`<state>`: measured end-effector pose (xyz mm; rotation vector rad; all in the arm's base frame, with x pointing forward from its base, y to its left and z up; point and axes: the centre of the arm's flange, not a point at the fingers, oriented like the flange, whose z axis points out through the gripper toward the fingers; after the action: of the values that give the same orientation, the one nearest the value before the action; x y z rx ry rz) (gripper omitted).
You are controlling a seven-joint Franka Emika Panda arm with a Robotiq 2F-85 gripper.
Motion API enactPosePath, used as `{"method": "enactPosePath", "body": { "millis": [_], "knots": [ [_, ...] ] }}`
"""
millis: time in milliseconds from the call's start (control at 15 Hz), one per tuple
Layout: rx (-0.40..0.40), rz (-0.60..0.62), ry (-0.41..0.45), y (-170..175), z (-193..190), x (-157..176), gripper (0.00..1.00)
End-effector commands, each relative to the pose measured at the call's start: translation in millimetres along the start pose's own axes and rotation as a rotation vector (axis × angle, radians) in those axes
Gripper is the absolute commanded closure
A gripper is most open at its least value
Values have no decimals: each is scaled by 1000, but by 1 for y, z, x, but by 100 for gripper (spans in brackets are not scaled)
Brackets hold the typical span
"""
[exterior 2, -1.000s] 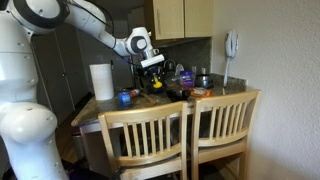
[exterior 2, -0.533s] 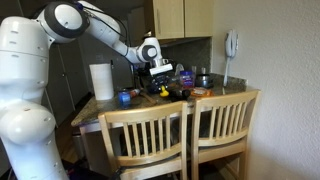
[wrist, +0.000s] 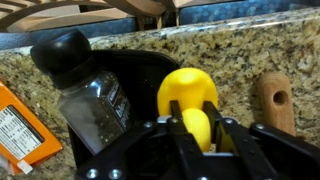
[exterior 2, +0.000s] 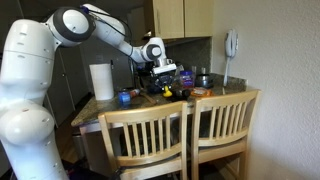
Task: Move the rubber duck to the right
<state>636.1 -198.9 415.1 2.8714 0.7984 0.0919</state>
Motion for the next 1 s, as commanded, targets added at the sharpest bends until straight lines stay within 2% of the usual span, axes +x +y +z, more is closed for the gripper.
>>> {"method": "enactPosePath", "body": {
  "millis": [0, 400, 467, 600, 933],
  "knots": [
    [71, -24, -27, 10, -1, 4, 93],
    [84, -38, -52, 6, -8, 8, 93],
    [82, -34, -53, 7, -9, 8, 48],
    [87, -43, -50, 7, -9, 8, 41],
    [89, -54, -44, 7, -11, 9, 5]
  ]
}}
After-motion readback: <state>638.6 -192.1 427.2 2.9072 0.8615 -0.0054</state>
